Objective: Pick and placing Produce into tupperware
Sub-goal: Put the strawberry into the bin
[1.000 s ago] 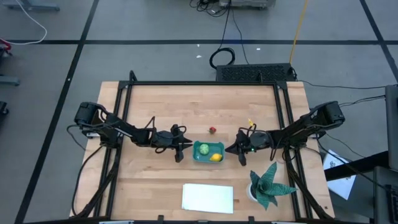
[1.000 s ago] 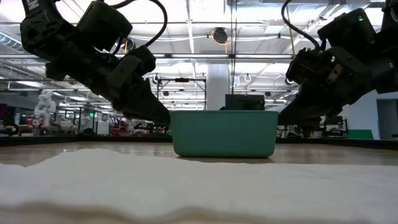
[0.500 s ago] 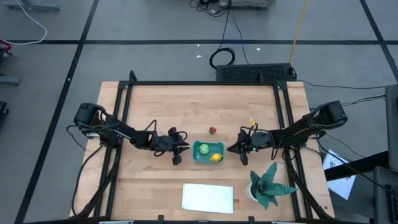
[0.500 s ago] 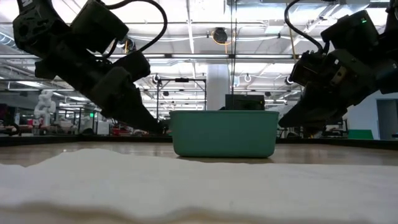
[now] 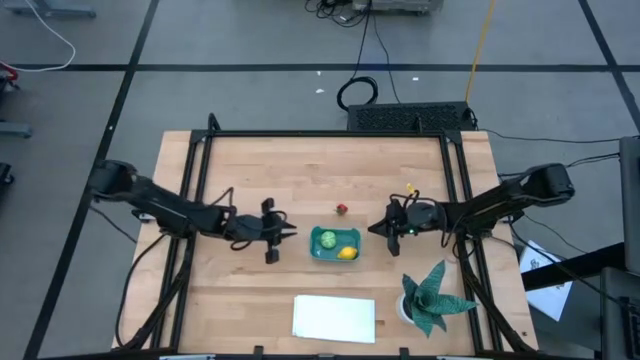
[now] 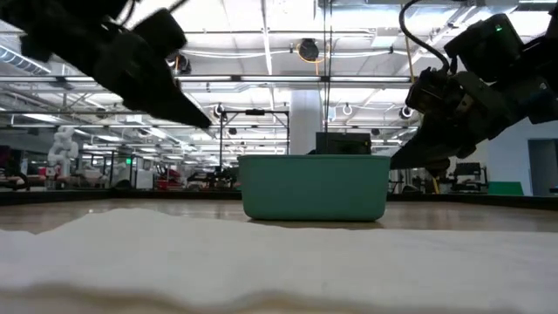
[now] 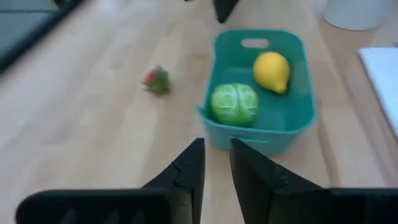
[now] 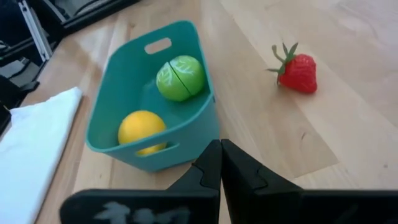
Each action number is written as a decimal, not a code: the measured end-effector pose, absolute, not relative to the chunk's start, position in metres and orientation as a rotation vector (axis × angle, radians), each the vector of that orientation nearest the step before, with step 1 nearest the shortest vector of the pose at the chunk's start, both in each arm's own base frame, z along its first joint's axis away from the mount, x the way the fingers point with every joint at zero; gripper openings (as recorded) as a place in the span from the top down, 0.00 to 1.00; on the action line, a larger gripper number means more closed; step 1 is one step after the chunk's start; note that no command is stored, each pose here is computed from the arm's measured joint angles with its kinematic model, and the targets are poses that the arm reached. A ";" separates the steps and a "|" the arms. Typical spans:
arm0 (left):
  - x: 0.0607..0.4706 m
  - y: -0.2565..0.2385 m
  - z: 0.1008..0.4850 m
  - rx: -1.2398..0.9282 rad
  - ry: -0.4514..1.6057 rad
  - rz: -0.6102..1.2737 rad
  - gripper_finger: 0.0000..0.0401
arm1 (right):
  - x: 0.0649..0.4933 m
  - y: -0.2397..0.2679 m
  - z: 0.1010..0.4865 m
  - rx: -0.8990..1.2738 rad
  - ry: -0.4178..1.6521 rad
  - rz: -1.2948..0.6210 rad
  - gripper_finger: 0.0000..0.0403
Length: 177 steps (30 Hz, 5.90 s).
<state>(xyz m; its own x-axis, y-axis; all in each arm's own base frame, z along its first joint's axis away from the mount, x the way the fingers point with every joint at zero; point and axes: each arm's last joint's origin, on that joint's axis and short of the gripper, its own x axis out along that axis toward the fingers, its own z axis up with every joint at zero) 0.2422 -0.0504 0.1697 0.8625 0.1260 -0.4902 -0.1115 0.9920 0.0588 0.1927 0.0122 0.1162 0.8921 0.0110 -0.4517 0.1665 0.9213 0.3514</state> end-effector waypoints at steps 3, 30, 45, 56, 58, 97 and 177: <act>0.226 -0.052 0.187 0.072 0.505 0.152 0.80 | 0.193 0.012 0.118 0.389 0.455 -0.079 1.00; 0.105 -0.035 0.208 0.046 0.136 0.246 0.80 | 0.192 0.012 0.117 0.386 0.461 -0.078 1.00; 0.088 -0.026 0.201 0.011 0.104 0.241 0.80 | 0.192 0.012 0.117 0.367 0.462 -0.074 1.00; 0.092 -0.027 0.190 0.041 0.067 0.254 0.80 | 0.194 0.012 0.120 0.347 0.430 -0.062 1.00; 0.093 -0.025 0.189 0.050 0.077 0.276 0.80 | 0.194 0.012 0.121 0.343 0.421 -0.059 1.00; 0.095 -0.019 0.187 0.077 0.099 0.279 0.80 | 0.242 -0.056 0.187 0.010 0.770 -0.153 0.44; 0.094 -0.019 0.180 0.120 0.169 0.262 0.80 | 0.322 -0.093 0.125 -0.068 0.875 0.243 0.28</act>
